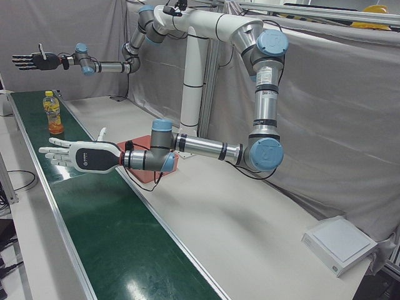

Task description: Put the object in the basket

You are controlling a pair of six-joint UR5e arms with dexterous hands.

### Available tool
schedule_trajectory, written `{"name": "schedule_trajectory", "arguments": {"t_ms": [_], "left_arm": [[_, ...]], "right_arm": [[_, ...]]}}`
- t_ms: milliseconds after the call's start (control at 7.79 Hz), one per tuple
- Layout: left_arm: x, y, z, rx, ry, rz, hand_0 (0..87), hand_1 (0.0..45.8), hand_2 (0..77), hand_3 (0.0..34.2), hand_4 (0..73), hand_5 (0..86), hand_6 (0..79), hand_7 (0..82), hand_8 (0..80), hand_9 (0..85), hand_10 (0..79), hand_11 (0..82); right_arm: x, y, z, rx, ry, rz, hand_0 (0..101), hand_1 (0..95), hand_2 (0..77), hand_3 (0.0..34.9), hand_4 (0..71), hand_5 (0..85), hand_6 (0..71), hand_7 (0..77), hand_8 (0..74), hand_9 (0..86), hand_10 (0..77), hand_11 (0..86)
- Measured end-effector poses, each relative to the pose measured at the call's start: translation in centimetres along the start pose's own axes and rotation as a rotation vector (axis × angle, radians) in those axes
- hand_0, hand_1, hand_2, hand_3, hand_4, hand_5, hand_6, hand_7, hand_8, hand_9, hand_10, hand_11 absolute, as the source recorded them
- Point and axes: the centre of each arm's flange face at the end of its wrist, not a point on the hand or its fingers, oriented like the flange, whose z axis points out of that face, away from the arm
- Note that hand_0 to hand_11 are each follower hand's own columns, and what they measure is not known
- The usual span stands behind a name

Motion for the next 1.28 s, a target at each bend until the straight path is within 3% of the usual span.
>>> {"name": "schedule_trajectory", "arguments": {"t_ms": [1284], "left_arm": [[0.09, -0.02, -0.01, 0.0, 0.001, 0.0, 52.7, 8.2, 0.5, 0.2, 14.7, 12.0, 0.0, 0.5, 6.5, 7.1, 6.5, 10.4]], "right_arm": [[0.0, -0.03, 0.0, 0.001, 0.0, 0.0, 0, 0.0, 0.5, 0.0, 0.0, 0.0, 0.0, 0.5, 0.0, 0.0, 0.0, 0.0]]}}
